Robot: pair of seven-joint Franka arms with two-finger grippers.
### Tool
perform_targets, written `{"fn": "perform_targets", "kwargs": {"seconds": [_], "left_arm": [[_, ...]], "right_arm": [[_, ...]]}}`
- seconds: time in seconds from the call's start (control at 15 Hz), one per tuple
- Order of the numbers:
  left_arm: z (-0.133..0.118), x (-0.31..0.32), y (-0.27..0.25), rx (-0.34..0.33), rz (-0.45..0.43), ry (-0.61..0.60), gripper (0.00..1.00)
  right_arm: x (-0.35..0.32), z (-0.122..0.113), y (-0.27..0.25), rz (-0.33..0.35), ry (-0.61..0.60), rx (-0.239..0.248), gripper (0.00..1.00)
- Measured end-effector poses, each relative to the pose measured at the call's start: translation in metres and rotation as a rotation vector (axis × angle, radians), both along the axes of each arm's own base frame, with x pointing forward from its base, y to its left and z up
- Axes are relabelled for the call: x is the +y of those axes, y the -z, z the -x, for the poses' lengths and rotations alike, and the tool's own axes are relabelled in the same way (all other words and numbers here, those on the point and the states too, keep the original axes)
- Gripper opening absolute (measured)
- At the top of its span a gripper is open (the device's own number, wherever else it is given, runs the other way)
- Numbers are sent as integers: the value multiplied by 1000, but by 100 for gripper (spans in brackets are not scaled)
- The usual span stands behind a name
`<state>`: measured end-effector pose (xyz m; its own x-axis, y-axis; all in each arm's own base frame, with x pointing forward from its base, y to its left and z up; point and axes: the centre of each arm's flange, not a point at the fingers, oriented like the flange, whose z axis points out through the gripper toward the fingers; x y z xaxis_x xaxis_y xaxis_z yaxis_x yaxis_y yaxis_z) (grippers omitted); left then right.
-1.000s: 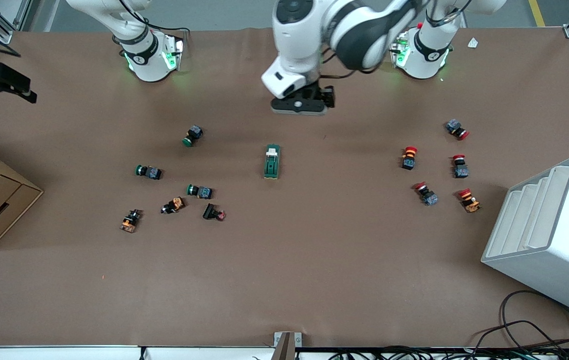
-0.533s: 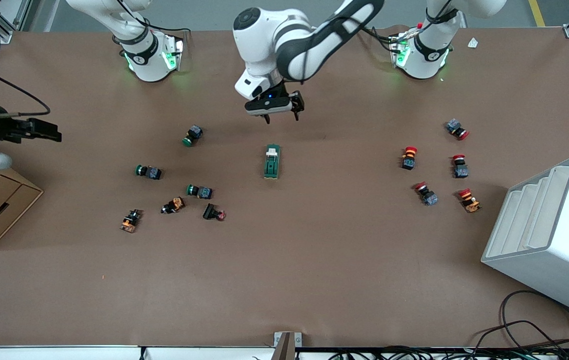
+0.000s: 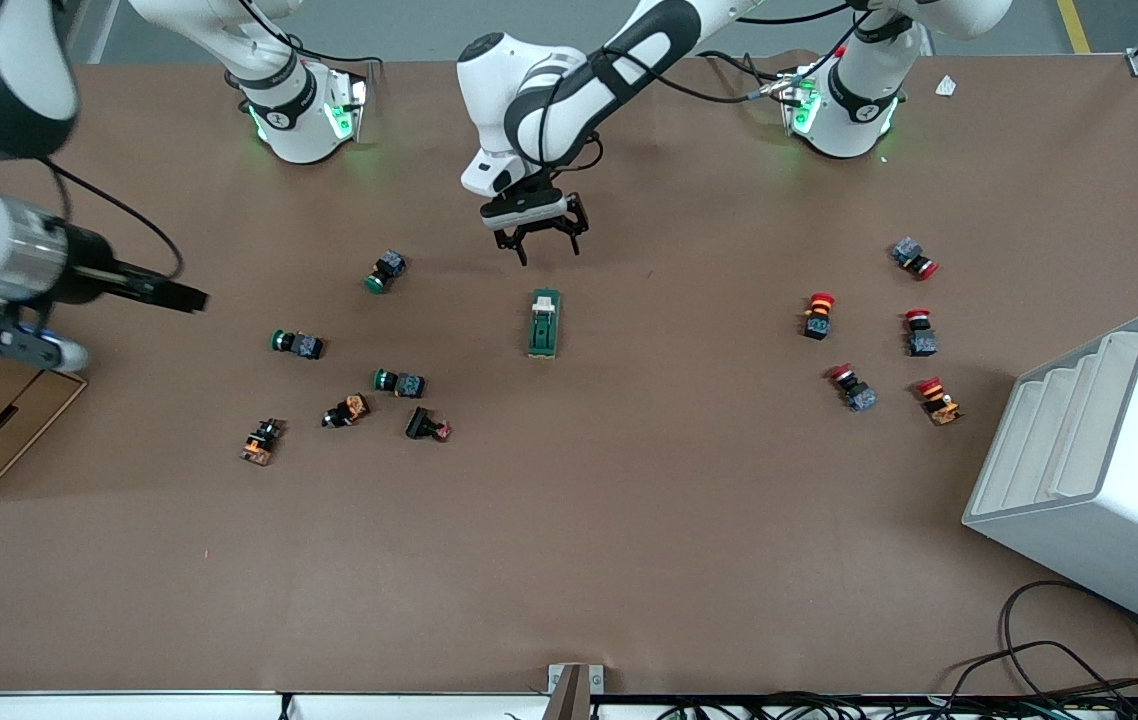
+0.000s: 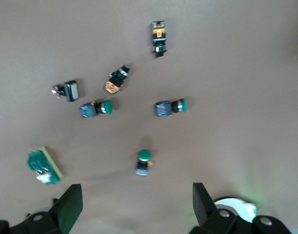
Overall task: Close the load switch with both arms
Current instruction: 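Lower the right gripper onto the green switch base while the left gripper hovers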
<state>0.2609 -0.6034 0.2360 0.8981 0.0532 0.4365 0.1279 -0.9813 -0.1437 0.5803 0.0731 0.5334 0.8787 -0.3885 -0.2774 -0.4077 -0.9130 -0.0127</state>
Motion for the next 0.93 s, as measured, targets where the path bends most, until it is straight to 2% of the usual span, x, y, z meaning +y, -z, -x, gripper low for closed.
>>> {"fn": "perform_targets", "kwargs": {"seconds": [0.33,0.53,0.73,0.93], "left_arm": [[13,-7,33,-145,64,-23,97],[21,-5,51,-206,57,41,96],[26,3,70,-303,88,74,96],[30,15,90,-370,104,118,96]], "right_arm": [[100,-9,41,34,154,-13,100],[160,-9,75,48,223,-18,100],[204,-1,120,55,274,-37,100],[237,18,166,3,315,-31,100]]}}
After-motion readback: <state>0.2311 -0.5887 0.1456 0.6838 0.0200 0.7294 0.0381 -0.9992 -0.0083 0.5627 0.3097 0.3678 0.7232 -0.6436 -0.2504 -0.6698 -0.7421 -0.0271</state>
